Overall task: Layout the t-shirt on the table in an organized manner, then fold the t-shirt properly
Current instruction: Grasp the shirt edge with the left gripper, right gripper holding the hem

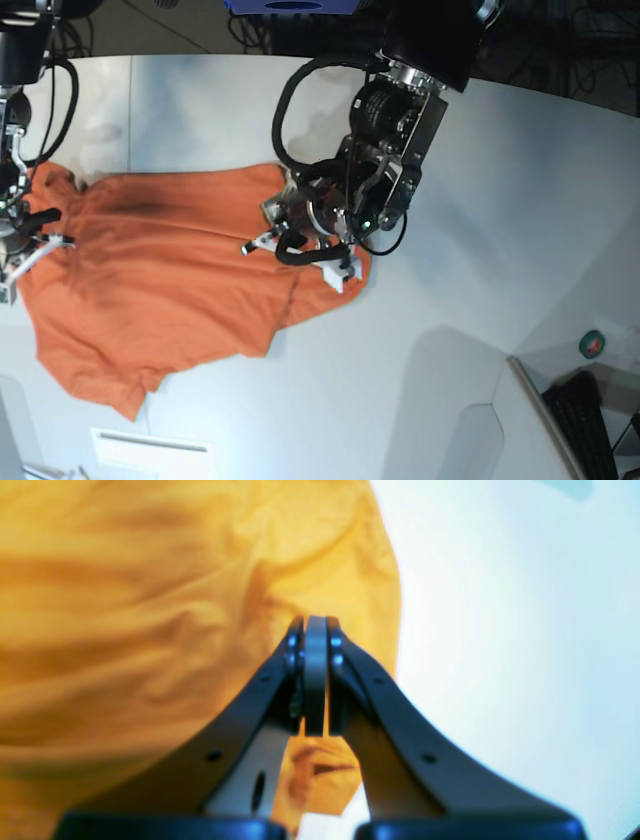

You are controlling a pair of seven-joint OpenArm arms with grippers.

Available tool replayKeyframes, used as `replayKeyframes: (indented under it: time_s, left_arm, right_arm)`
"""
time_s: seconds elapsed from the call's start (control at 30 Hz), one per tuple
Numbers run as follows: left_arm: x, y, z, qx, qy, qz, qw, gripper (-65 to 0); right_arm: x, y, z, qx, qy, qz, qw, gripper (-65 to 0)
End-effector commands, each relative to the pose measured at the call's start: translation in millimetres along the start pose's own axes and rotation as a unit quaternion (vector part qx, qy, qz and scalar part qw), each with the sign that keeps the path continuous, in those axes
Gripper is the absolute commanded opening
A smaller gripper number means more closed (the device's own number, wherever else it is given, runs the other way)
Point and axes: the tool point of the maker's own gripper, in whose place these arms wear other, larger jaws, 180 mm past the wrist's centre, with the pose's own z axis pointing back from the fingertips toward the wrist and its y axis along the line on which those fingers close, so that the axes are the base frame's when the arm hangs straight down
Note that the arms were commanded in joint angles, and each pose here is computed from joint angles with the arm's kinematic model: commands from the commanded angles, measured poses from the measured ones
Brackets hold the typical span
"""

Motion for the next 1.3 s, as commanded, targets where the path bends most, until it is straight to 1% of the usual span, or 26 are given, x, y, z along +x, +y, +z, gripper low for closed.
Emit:
replayKeyframes:
  time_s: [0.0, 0.03, 0.1, 0.2, 0.37, 0.4, 0.47, 0.57, 0.6, 0.7, 0.8, 0.93, 1.07, 1.23, 1.27]
  left_arm:
    - [4, -14, 2, -0.013, 0.0, -0.006, 1.0, -50.5]
    - [-2, -20, 0, -0.016, 0.014, -0.007, 1.0, -47.4]
    - [-7, -34, -3, -0.023, 0.027, -0.016, 0.999, -44.3]
    - [-12, -42, -10, -0.016, 0.039, -0.042, 0.998, -38.5]
    - [-23, -47, -13, -0.011, 0.045, -0.073, 0.996, -19.9]
    - [-24, -48, -13, -0.012, 0.046, -0.076, 0.996, -17.4]
    - [-22, -52, -11, -0.017, 0.042, -0.079, 0.996, -14.6]
    - [-16, -61, -3, -0.032, 0.028, -0.083, 0.996, -15.3]
    - [-11, -63, 1, -0.032, 0.014, -0.09, 0.995, -15.5]
    - [4, -59, 7, -0.013, -0.028, -0.114, 0.993, -15.5]
    - [-7, -50, 7, 0.012, 0.007, -0.123, 0.992, -15.5]
    - [-9, -45, 8, 0.027, 0.025, -0.128, 0.991, -15.5]
    - [-19, -44, 11, 0.03, 0.055, -0.128, 0.99, -15.5]
    - [-8, -43, 10, 0.039, 0.056, -0.133, 0.989, -15.3]
    - [-4, -37, 9, 0.046, 0.054, -0.132, 0.989, -15.3]
  right_arm:
    - [17, -3, 3, -0.003, -0.028, -0.002, 0.9996, -65.0]
    - [13, -3, 4, -0.003, -0.025, -0.001, 0.9997, -65.0]
    - [8, -2, 4, -0.002, -0.02, 0.0, 0.9998, -65.0]
    - [1, -2, 5, -0.001, -0.013, 0.002, 0.9999, -65.0]
    - [-7, -2, 5, -0.001, -0.006, 0.005, 1.0, -65.0]
    - [-9, -3, 6, -0.002, -0.004, 0.004, 1.0, -65.0]
    - [-10, -3, 6, -0.002, -0.003, 0.004, 1.0, -65.0]
    - [-10, -3, 6, -0.002, -0.003, 0.004, 1.0, -65.0]
    - [-10, -2, 6, -0.001, -0.003, 0.005, 1.0, -65.0]
    - [-10, -2, 6, -0.001, -0.003, 0.005, 1.0, -65.0]
    - [-10, -2, 6, -0.001, -0.003, 0.005, 1.0, -65.0]
    - [-12, -2, 5, -0.001, 0.0, 0.005, 1.0, -65.0]
    - [-13, -2, 5, -0.001, 0.0, 0.004, 1.0, -65.0]
    - [-13, -2, 5, -0.001, 0.001, 0.004, 1.0, -65.0]
    - [-13, -2, 5, -0.001, 0.001, 0.004, 1.0, -65.0]
